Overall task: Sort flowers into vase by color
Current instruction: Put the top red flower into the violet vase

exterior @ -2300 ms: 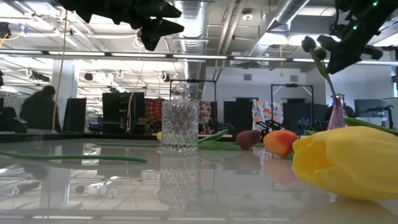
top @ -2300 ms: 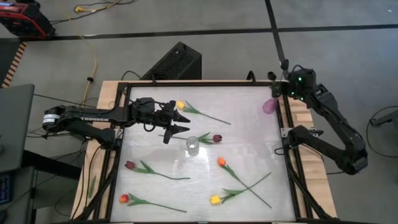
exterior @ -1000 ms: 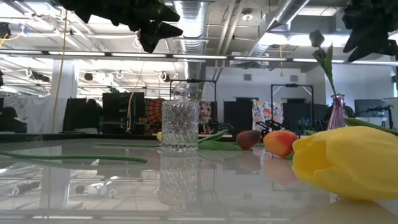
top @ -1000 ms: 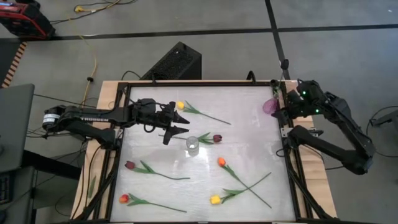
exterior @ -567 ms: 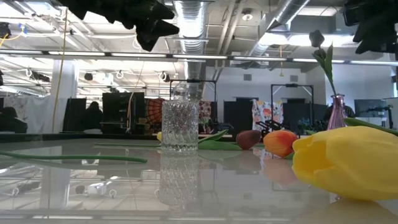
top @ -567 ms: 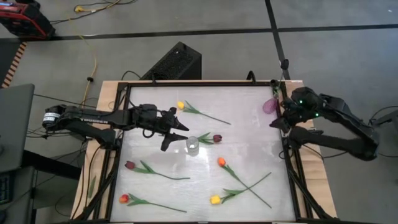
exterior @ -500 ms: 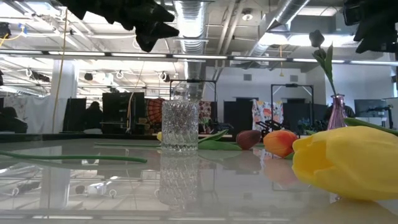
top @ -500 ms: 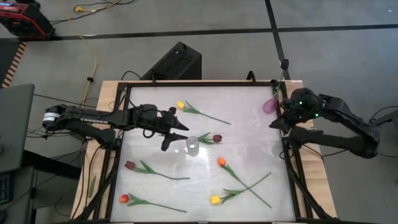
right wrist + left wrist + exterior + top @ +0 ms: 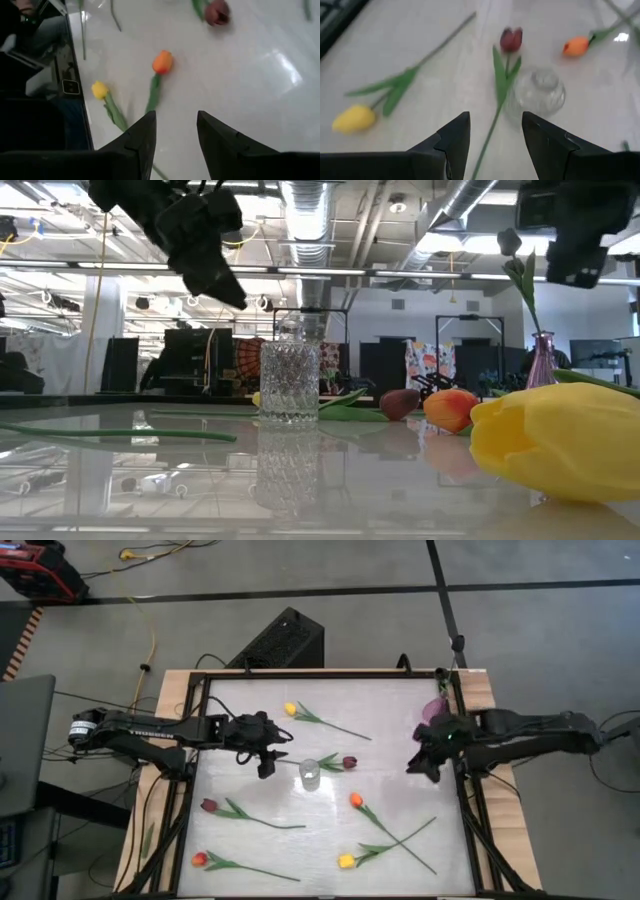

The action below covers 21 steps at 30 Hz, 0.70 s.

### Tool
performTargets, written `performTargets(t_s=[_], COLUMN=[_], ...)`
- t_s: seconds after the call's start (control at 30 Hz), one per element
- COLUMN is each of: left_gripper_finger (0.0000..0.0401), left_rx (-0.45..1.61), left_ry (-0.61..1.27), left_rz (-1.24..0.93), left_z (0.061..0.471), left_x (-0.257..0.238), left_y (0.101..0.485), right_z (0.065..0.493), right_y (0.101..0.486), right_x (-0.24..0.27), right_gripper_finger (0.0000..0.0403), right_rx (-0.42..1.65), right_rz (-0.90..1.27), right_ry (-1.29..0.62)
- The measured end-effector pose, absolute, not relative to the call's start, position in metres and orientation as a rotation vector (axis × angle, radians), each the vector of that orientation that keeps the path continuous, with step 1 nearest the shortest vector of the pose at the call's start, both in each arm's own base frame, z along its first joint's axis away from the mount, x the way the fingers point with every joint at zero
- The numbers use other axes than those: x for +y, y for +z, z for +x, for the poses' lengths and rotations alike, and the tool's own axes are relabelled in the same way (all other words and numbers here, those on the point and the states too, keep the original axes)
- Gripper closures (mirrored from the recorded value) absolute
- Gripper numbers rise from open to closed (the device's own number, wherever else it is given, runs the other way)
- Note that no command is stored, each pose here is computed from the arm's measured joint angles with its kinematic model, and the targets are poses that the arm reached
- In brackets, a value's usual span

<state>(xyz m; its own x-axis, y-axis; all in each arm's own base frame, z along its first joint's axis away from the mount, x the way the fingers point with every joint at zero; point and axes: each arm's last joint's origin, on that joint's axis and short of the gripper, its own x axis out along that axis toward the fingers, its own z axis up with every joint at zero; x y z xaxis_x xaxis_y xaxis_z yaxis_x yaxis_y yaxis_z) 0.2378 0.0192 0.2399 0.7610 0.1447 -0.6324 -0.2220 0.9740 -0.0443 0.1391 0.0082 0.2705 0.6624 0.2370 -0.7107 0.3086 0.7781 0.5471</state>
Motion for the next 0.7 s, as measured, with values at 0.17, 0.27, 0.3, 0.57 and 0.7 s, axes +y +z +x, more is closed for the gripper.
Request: performTargets(t_s=[0.17,0.27,0.3,0.57,0.7], left_gripper_finger=[0.0232,0.0232,0.0232,0.0232,0.0232], left_rx=[0.756,0.781,0.8,0.898,0.909], left_ry=[0.185,0.186,0.188,0.136,0.117], left_rz=[-0.095,-0.102,-0.102,0.018,0.059], left_z=[0.235,0.238,0.239,0.258,0.264], left_x=[0.015,0.015,0.015,0.017,0.017], left_y=[0.211,0.195,0.19,0.153,0.144], right_z=[0.16,0.168,0.17,0.186,0.195], right_y=[0.261,0.254,0.251,0.232,0.225], right_x=[0.033,0.049,0.055,0.09,0.102], right_gripper_finger=[0.0235,0.0235,0.0235,0.0235,0.0235], right_rx=[0.892,0.919,0.921,0.945,0.94], right_rz=[0.63,0.59,0.573,0.478,0.468], right_ry=[-0.018,-0.021,-0.023,-0.032,0.0])
